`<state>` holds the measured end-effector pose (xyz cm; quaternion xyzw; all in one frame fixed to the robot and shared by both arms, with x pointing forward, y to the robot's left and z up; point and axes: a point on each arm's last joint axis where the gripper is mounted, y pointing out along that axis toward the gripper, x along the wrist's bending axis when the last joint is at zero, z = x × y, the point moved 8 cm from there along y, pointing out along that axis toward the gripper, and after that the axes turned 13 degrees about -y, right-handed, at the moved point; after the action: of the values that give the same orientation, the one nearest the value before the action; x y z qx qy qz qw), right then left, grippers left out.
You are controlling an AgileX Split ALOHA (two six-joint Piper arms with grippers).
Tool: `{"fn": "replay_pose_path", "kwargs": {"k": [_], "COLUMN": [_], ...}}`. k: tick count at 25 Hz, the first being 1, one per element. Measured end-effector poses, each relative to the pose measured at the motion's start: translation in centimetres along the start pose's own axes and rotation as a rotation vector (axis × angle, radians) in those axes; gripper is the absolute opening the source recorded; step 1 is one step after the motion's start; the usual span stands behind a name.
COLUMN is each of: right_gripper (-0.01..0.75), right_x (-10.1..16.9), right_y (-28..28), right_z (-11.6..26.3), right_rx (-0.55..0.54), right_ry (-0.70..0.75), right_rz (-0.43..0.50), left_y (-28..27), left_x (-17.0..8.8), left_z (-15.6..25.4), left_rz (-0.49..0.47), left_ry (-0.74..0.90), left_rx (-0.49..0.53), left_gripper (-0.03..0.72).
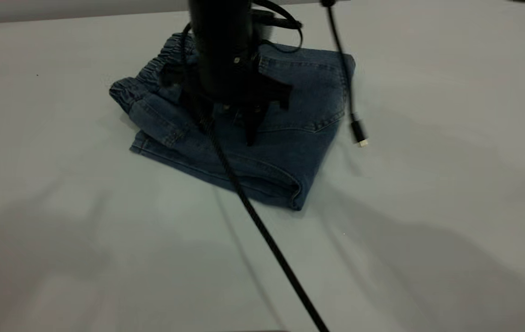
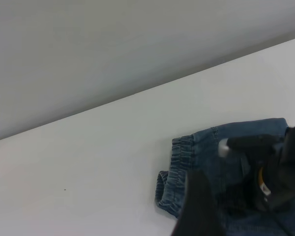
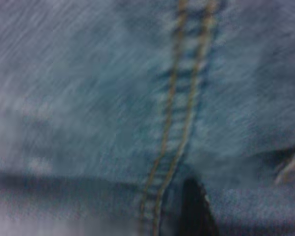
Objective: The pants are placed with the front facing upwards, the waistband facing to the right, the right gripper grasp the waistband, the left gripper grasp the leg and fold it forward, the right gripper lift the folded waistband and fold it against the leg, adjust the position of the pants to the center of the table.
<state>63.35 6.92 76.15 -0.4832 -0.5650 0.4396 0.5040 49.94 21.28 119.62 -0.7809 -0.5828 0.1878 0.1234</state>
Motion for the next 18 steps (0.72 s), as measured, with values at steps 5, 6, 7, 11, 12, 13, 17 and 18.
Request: {"fn": "replay_pose_path", "kwargs": {"k": [5,6,7,11,12,13,17,18], "right_gripper": [0.428,0.428,0.428,0.43,0.43,0.43,0.43,0.43], "right_x": [0.5,0.4,0.1,-0.7,-0.8,-0.9,-1.1,-1.1], "right_y": [0.2,0.2,0.1,0.0,0.0,0.0,-0.1,-0.1], "right_z": [1.7,2.0,2.2,2.0,2.0,1.9,1.8,1.7], "right_rx": [0.026,0.033,0.043,0.047,0.047,0.048,0.057,0.06], "right_ry": [-0.252,-0.288,-0.328,-0.486,-0.532,-0.573,-0.714,-0.759], "right_rz": [0.059,0.077,0.099,0.158,0.166,0.174,0.186,0.192], "left_y": [0.0,0.0,0.0,0.0,0.0,0.0,0.0,0.0], "left_x": [0.0,0.0,0.0,0.0,0.0,0.0,0.0,0.0], "left_z": [0.0,0.0,0.0,0.0,0.0,0.0,0.1,0.1], "left_rz": [0.0,0.0,0.0,0.0,0.0,0.0,-0.001,-0.001], "left_ry": [0.014,0.017,0.018,0.018,0.018,0.018,0.018,0.018], "left_rx": [0.0,0.0,0.001,0.001,0.001,0.002,0.003,0.004], "left_gripper": [0.477,0.477,0.477,0.477,0.477,0.477,0.477,0.477]}}
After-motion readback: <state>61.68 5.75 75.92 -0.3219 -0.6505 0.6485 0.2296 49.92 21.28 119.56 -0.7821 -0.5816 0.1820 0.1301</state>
